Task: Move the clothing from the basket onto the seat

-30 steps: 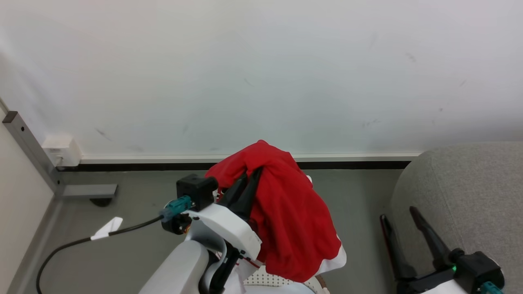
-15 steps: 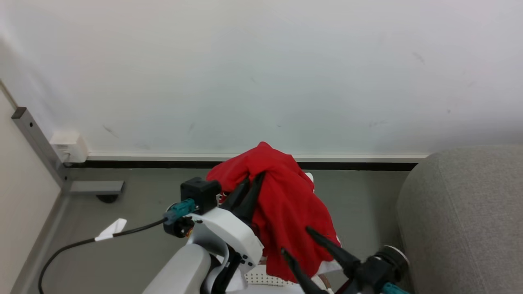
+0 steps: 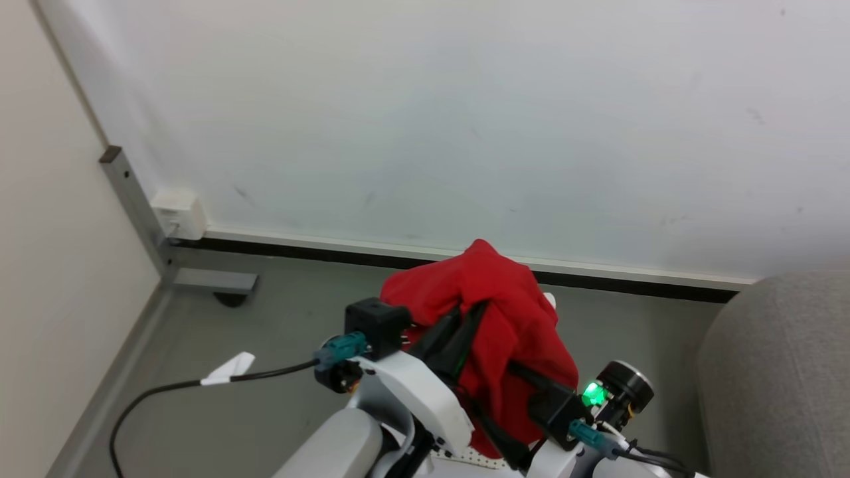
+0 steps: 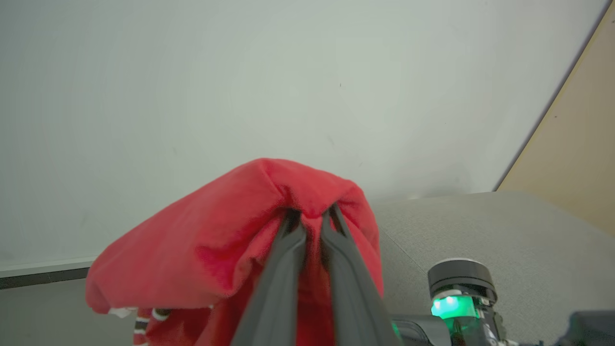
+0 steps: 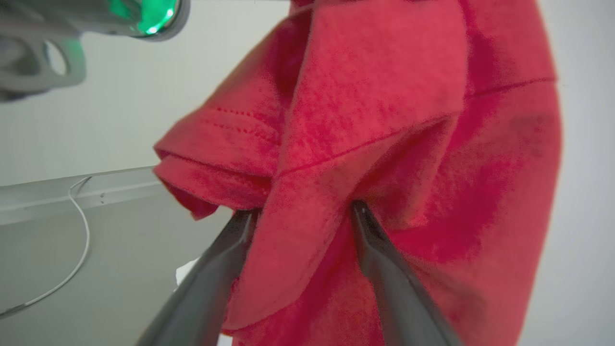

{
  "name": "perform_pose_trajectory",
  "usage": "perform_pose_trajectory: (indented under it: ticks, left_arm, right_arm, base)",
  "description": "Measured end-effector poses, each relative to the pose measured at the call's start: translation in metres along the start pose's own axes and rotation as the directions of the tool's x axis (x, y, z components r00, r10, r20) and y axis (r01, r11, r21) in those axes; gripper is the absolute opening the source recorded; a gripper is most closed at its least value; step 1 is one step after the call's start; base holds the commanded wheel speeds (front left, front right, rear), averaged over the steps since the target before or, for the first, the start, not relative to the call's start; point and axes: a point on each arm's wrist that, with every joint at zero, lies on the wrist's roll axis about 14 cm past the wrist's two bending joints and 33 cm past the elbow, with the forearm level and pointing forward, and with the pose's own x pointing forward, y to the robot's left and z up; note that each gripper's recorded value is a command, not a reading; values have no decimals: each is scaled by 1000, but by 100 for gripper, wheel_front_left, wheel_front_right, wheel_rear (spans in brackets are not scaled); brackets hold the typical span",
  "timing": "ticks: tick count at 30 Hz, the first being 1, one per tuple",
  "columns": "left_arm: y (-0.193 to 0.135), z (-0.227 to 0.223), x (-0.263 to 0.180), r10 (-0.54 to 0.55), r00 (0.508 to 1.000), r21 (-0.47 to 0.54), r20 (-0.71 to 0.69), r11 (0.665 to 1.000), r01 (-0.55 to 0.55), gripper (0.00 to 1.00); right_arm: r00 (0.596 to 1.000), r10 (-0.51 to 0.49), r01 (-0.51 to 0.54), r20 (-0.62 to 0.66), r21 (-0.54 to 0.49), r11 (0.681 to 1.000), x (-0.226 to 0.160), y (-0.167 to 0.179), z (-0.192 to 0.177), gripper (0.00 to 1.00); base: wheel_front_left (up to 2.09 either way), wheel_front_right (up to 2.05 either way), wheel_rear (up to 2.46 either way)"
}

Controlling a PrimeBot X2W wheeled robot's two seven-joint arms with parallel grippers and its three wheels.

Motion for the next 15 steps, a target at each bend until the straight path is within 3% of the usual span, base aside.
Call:
perform_pose_trajectory:
  ticks: [9,15]
  left_arm:
    - [-5,-9,-12,-5,999,-9,-37,1000,5,0]
    - [-5,-15,-16,-2,998,-14,-58,1000,1,0]
  right_arm:
    - [997,7,-3,75,-63,998,22,-6,27,100]
    - [997,-3,5,74,-25,1000,21,-4,22,100]
  base:
    - [0,0,0]
    - [0,0,0]
